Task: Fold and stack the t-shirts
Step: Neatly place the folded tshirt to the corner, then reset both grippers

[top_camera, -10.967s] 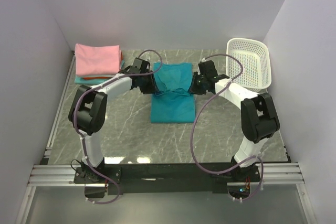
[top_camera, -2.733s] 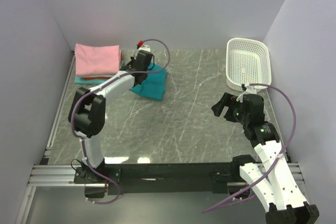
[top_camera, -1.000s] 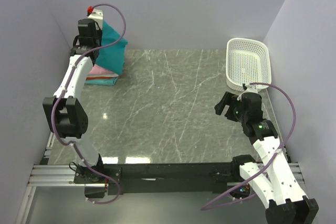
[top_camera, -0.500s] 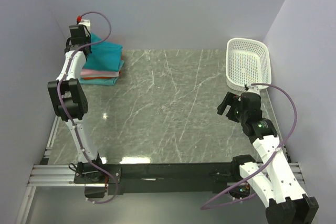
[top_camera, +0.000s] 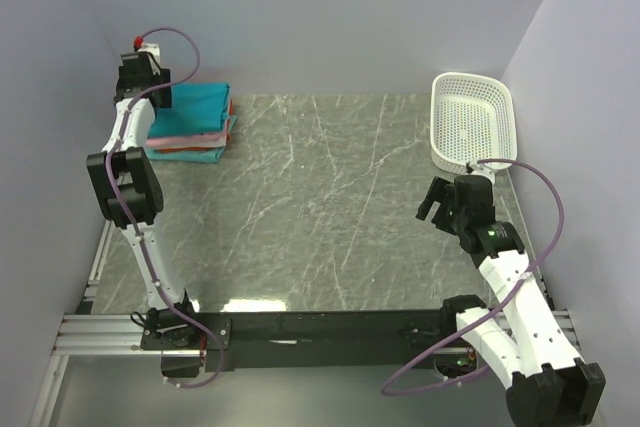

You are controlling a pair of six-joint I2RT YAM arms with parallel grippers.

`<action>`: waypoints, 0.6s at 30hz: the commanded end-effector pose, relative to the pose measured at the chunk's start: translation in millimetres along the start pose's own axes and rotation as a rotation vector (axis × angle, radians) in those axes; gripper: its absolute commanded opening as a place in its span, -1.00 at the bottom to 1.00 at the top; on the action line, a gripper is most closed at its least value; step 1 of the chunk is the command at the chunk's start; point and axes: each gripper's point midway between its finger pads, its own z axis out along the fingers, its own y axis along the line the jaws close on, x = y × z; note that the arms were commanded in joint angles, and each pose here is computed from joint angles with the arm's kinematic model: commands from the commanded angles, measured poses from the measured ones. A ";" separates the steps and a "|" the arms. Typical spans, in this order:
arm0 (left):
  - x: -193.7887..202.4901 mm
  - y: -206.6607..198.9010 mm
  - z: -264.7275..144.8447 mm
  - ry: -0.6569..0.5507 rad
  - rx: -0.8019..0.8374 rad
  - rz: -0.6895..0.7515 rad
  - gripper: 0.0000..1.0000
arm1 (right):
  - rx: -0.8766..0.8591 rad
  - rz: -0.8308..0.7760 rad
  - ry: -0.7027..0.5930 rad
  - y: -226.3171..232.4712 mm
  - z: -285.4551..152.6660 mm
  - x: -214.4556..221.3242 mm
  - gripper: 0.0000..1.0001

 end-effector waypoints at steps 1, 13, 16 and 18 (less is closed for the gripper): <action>-12.3 28.1 -6.8 -0.030 -0.063 -0.053 0.61 | 0.007 0.025 -0.051 2.2 -3.7 -17.4 0.87; -115.7 36.2 -128.0 -0.197 0.130 -0.646 0.99 | -0.059 0.034 -0.059 13.9 -7.8 -19.1 0.90; -129.7 15.2 -168.0 -0.213 0.278 -0.760 0.99 | -0.070 0.042 -0.065 15.5 -9.4 -20.0 0.90; -140.5 4.1 -205.1 -0.241 0.354 -0.818 0.99 | -0.082 0.048 -0.073 16.7 -12.0 -20.4 0.91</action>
